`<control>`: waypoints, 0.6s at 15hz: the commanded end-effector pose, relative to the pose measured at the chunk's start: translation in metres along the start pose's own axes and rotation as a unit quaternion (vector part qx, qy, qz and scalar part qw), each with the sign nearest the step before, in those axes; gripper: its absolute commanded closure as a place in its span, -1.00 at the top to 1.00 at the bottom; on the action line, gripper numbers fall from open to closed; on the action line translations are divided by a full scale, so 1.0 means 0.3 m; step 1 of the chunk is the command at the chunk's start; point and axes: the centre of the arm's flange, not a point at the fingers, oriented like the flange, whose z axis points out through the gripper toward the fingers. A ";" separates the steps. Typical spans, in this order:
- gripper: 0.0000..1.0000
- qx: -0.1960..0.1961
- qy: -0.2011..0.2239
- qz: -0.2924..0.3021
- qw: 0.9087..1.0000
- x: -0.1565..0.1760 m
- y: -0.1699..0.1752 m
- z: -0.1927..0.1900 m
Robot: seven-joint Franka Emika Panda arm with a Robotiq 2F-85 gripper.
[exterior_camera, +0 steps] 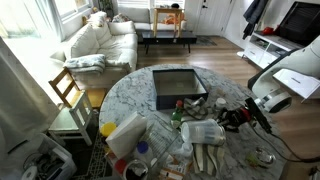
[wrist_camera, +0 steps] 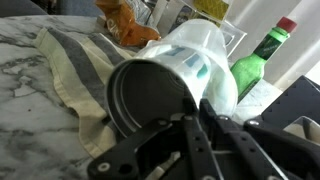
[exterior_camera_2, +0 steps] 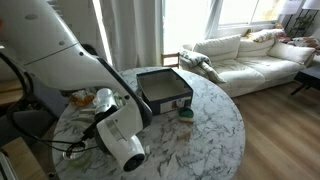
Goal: Put the plastic jar on it's side then take the metal cup out of it
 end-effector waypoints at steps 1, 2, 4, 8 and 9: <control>-1.00 0.016 -0.011 -0.001 1.000 -0.022 -0.029 -0.018; -1.00 0.014 -0.011 -0.005 1.000 -0.033 -0.046 -0.026; -0.98 0.012 -0.010 -0.011 1.000 -0.046 -0.071 -0.040; -0.98 -0.003 0.001 -0.012 1.000 -0.074 -0.121 -0.090; -0.98 -0.008 0.004 -0.010 1.000 -0.082 -0.131 -0.105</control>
